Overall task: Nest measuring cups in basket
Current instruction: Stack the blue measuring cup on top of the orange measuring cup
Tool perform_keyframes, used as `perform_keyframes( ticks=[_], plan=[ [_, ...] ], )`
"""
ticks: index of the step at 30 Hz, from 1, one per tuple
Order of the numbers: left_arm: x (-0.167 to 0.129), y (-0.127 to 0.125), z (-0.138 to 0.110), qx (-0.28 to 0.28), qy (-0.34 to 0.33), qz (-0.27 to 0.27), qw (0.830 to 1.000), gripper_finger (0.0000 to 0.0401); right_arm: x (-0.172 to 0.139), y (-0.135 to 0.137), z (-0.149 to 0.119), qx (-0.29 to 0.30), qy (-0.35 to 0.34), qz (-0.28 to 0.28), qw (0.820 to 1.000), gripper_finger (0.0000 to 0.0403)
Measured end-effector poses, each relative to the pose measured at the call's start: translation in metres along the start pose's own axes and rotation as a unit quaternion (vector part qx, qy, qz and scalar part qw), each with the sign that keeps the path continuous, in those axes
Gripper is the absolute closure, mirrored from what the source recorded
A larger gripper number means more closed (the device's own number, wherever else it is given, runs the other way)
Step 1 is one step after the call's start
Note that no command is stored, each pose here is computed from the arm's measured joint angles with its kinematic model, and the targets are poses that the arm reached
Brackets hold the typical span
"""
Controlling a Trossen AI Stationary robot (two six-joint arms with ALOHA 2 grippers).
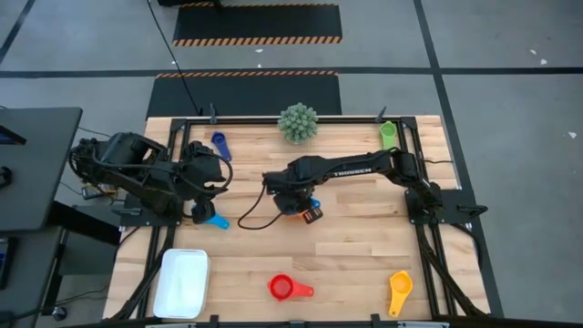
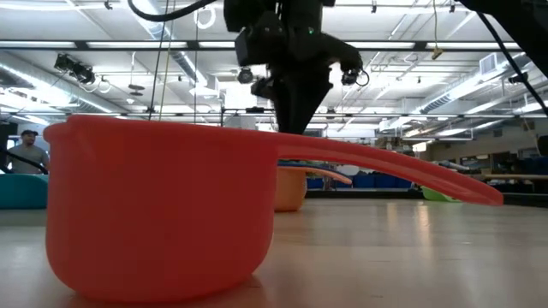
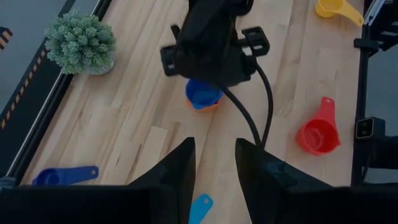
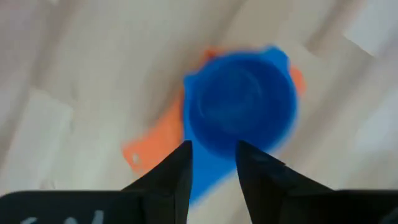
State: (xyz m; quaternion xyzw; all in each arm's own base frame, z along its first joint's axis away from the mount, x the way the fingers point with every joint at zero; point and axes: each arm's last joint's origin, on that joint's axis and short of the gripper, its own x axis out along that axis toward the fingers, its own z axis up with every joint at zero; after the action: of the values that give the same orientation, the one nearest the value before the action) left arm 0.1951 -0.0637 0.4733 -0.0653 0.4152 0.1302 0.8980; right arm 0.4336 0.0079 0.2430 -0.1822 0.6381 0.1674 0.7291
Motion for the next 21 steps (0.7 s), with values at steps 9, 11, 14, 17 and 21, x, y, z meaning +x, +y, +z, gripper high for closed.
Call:
perform_keyframes(
  ticks=[9, 11, 14, 17, 21],
  plan=[
    [0.035, -0.020, -0.024, -0.032, 0.064, 0.035, 0.997, 0.0280, -0.051, -0.029, -0.023, 0.085, 0.038, -0.040, 0.995, 0.0388],
    [0.051, -0.027, -0.038, -0.038, 0.084, 0.062, 0.994, 0.0280, -0.057, -0.039, -0.034, 0.114, 0.053, -0.036, 0.991, 0.0393],
    [0.079, -0.039, -0.057, -0.055, 0.093, 0.091, 0.990, 0.0280, -0.064, -0.053, -0.047, 0.149, 0.051, -0.040, 0.987, 0.0397],
    [0.108, -0.052, -0.077, -0.076, 0.090, 0.089, 0.989, 0.0280, -0.077, -0.061, -0.060, 0.155, 0.040, -0.045, 0.986, 0.0399],
    [0.142, -0.065, -0.098, -0.106, 0.069, 0.063, 0.990, 0.0280, -0.105, -0.065, -0.079, 0.171, 0.013, -0.061, 0.983, 0.0400]
  ],
)
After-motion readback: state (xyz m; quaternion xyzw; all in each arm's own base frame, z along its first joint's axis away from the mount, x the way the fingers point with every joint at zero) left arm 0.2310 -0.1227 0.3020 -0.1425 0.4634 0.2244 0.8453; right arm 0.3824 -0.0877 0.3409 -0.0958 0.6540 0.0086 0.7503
